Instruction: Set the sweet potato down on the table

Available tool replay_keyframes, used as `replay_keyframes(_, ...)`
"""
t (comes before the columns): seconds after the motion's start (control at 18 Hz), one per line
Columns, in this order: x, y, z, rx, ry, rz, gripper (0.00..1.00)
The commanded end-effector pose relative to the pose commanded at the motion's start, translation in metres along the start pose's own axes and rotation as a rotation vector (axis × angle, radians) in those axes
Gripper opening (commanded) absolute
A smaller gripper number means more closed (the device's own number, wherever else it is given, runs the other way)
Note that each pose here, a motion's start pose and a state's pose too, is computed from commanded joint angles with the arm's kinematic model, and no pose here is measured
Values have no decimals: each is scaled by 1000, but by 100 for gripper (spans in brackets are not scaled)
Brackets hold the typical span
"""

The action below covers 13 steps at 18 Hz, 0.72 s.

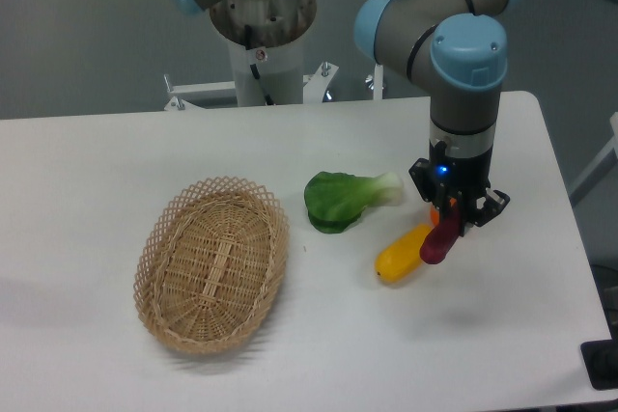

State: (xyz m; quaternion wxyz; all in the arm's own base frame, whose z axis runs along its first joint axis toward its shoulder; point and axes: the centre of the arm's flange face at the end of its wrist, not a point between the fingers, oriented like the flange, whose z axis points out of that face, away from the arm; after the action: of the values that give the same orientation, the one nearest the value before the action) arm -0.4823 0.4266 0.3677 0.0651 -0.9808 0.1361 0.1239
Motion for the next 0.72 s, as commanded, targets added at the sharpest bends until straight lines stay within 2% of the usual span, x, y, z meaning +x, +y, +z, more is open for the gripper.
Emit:
replay_keyframes(0.33,1,-1,4,-3,4,-8,14)
replay_keyframes(0.72,4,-6,17,-13,20,-64,14)
